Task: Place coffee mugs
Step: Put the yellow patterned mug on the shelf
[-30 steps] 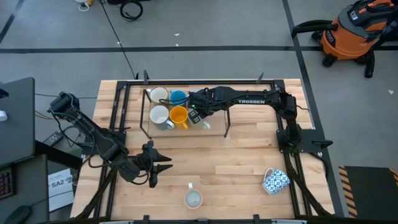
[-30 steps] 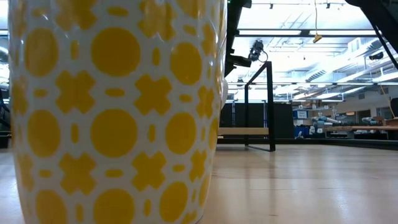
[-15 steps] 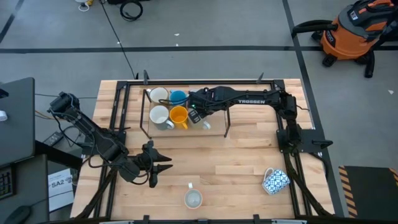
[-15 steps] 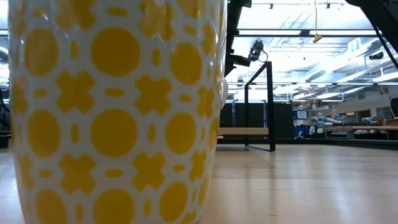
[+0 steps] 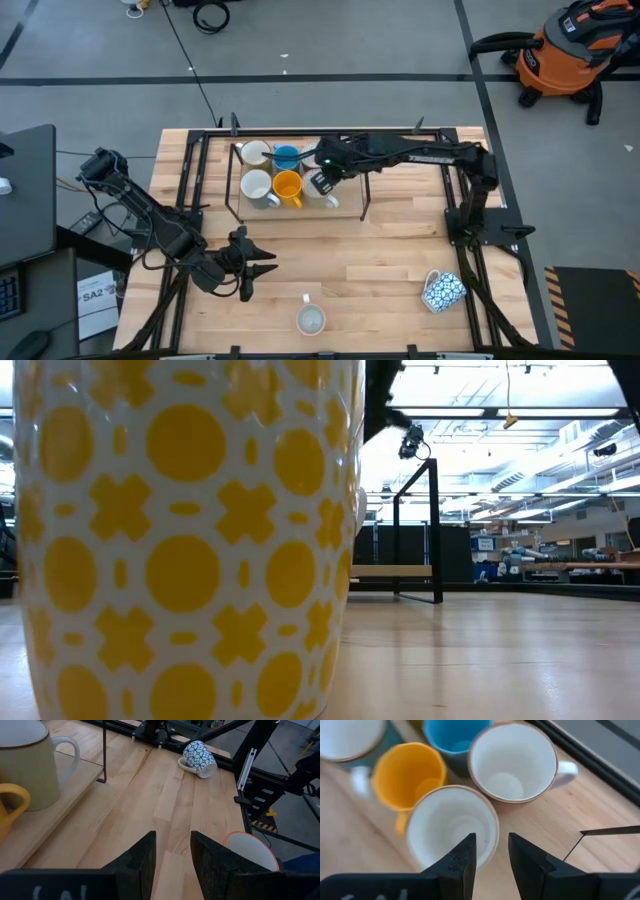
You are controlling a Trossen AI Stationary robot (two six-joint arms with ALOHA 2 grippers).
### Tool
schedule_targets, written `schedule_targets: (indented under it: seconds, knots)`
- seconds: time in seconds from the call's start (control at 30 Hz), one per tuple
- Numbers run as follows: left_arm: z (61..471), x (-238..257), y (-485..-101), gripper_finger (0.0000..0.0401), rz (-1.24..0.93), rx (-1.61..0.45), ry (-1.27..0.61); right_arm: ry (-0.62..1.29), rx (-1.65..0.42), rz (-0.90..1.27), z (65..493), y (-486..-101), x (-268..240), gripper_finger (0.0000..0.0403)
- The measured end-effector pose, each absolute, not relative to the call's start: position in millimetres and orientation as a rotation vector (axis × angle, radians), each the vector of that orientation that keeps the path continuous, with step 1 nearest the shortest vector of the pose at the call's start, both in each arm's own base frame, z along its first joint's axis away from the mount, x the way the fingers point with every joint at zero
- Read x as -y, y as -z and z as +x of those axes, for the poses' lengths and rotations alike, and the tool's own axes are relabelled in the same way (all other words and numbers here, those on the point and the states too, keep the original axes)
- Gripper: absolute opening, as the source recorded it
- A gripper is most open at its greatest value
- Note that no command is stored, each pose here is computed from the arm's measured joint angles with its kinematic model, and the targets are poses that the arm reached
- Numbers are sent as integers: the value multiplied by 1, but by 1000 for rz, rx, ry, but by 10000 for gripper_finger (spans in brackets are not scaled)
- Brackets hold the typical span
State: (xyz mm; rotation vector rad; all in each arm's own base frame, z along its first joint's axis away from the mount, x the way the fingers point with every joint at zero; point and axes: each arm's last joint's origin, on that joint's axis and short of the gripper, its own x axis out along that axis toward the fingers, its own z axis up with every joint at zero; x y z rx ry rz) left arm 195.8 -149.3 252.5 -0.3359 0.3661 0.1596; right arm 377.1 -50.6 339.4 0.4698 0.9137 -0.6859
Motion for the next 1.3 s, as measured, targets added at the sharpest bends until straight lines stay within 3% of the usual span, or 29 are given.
schedule_targets:
  seconds: [0.37,0.87,1.1,1.3]
  knots:
    - [199,151,-258,128,-386,-319,-146,455,-893,299,330,-391,-10,119]
    - [220,137,-286,128,-528,-75,-114,193,-1035,7,267,-409,-88,118]
    - [235,138,-296,128,-484,45,-100,104,-1011,-101,232,-420,-115,118]
    - [268,159,-319,128,-355,17,-63,90,-932,-149,206,-423,-127,118]
